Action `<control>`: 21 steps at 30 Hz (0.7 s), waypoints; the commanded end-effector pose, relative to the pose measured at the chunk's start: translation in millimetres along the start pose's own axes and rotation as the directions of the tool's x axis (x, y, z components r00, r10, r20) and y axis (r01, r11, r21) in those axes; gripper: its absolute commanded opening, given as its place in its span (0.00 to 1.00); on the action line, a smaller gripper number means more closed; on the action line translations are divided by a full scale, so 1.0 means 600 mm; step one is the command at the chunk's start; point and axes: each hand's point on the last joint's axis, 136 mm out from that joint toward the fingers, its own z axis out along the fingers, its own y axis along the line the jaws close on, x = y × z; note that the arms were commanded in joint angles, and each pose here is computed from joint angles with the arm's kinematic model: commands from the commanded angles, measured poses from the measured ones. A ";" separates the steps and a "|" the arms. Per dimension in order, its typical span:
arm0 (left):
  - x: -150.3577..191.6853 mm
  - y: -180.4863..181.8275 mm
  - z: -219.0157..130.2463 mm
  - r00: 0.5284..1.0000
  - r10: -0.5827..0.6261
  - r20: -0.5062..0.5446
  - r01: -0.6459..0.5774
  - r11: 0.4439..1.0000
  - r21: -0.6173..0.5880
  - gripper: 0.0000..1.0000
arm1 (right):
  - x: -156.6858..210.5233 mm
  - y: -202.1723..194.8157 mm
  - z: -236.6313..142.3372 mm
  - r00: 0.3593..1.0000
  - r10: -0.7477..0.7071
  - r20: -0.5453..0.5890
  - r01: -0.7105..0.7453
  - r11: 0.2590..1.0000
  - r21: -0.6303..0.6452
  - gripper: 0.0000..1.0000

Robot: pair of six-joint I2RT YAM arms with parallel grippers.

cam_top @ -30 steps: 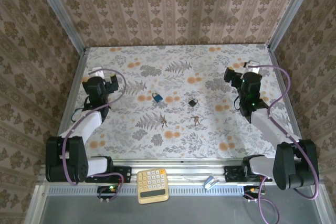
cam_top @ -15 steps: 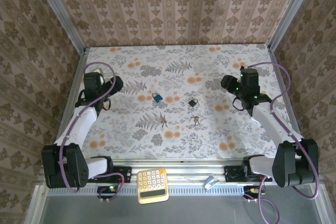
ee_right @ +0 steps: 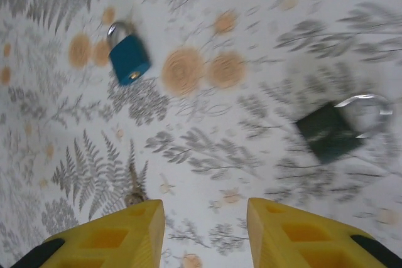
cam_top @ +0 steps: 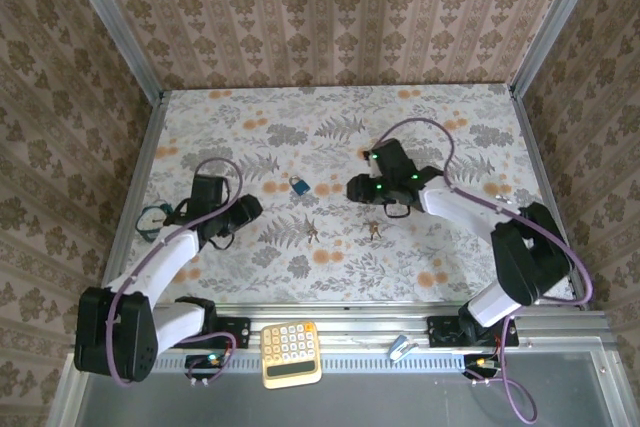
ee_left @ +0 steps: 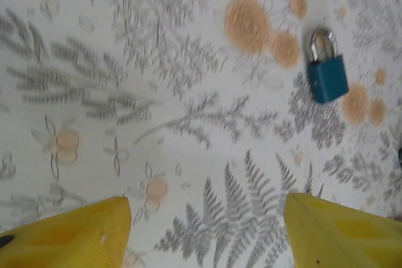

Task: Unlock with the key

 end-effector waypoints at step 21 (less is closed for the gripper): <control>0.064 0.016 0.008 0.989 -0.125 -0.079 0.128 0.991 0.025 0.67 | 0.123 0.099 0.147 0.900 -0.296 -0.320 0.334 0.940 0.071 0.37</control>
